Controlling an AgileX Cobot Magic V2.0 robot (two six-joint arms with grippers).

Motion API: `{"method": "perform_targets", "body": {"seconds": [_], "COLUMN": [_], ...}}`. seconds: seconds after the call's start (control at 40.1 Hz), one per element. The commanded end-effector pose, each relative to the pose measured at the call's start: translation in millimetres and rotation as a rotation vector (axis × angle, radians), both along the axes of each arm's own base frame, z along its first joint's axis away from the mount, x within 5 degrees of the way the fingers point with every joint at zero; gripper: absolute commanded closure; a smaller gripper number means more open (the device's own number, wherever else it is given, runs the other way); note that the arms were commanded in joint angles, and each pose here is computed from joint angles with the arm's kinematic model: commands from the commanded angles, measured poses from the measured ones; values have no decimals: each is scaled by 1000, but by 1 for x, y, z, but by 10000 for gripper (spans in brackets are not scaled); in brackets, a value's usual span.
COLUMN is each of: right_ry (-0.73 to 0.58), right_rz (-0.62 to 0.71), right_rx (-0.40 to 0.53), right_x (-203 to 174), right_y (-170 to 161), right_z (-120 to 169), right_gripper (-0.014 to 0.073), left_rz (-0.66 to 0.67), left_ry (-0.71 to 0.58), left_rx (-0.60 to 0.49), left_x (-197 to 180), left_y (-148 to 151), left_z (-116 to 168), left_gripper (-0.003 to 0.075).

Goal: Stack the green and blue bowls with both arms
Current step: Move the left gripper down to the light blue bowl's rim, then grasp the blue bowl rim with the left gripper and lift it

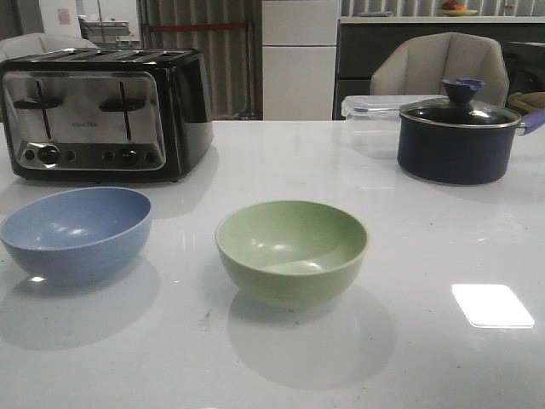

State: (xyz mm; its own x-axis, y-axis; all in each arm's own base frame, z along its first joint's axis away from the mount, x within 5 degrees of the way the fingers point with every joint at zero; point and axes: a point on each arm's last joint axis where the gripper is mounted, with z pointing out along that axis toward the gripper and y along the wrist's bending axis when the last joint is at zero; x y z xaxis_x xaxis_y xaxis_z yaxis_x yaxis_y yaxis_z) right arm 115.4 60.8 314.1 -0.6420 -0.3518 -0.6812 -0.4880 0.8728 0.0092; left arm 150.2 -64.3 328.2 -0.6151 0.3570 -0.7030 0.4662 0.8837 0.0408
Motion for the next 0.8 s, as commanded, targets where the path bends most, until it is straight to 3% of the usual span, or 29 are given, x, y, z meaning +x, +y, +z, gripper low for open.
{"method": "perform_targets", "body": {"seconds": [0.0,0.25,0.474,0.774], "right_ry": [-77,-77,-77,-77], "right_rz": [-5,-5,-5,-5], "right_rx": [43,43,43,43], "right_x": [3,3,3,3], "right_y": [2,2,2,2], "right_z": [12,12,12,12], "right_gripper": [204,204,204,204], "left_rz": [49,164,285,339], "left_ry": [-26,127,285,331], "left_rx": [-11,79,53,64], "left_x": [22,84,138,187], "left_y": [-6,-18,-7,0], "left_z": [13,-14,-46,-82], "left_gripper": [137,137,137,137]}}
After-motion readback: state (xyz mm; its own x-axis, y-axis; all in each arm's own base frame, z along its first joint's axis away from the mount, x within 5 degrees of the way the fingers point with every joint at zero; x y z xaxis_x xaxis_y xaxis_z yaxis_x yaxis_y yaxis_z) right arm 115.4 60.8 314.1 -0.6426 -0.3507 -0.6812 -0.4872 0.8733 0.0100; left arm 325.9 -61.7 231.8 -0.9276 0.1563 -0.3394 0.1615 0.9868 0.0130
